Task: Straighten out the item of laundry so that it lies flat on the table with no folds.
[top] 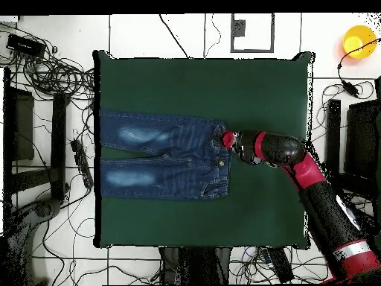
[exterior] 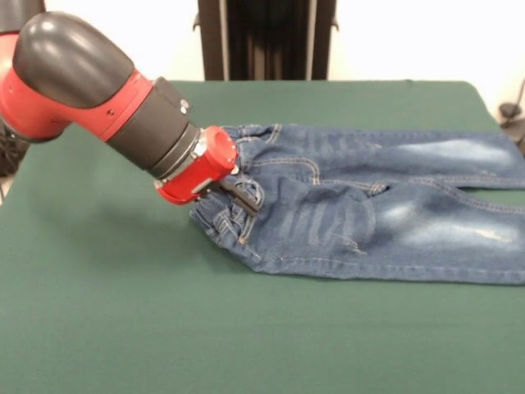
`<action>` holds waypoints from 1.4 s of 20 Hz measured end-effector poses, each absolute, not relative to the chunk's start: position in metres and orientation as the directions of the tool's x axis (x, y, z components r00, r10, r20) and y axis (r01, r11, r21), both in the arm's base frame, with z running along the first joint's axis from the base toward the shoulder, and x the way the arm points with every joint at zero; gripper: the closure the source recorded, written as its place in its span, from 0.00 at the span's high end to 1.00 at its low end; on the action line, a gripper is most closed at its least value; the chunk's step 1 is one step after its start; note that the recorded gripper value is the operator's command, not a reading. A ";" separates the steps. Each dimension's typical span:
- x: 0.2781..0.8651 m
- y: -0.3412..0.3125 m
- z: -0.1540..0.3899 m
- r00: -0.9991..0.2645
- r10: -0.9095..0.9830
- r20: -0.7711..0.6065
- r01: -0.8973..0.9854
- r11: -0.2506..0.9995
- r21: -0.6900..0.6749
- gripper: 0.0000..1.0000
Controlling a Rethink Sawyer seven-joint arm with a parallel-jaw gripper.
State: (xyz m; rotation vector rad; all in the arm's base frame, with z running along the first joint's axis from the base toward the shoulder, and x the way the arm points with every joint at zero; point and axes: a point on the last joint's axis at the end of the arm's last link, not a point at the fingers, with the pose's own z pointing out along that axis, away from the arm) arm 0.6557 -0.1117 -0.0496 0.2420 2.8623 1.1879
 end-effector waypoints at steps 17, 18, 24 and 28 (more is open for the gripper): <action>0.660 -0.111 -0.057 -0.991 0.132 -0.022 0.081 0.723 0.686 0.00; 0.662 -0.115 -0.057 -0.990 0.137 -0.025 0.083 0.726 0.683 0.00; 0.665 -0.129 -0.060 -0.992 0.107 -0.064 0.045 0.783 0.620 0.00; 0.671 -0.136 -0.056 -0.993 0.064 -0.099 -0.002 0.829 0.560 0.00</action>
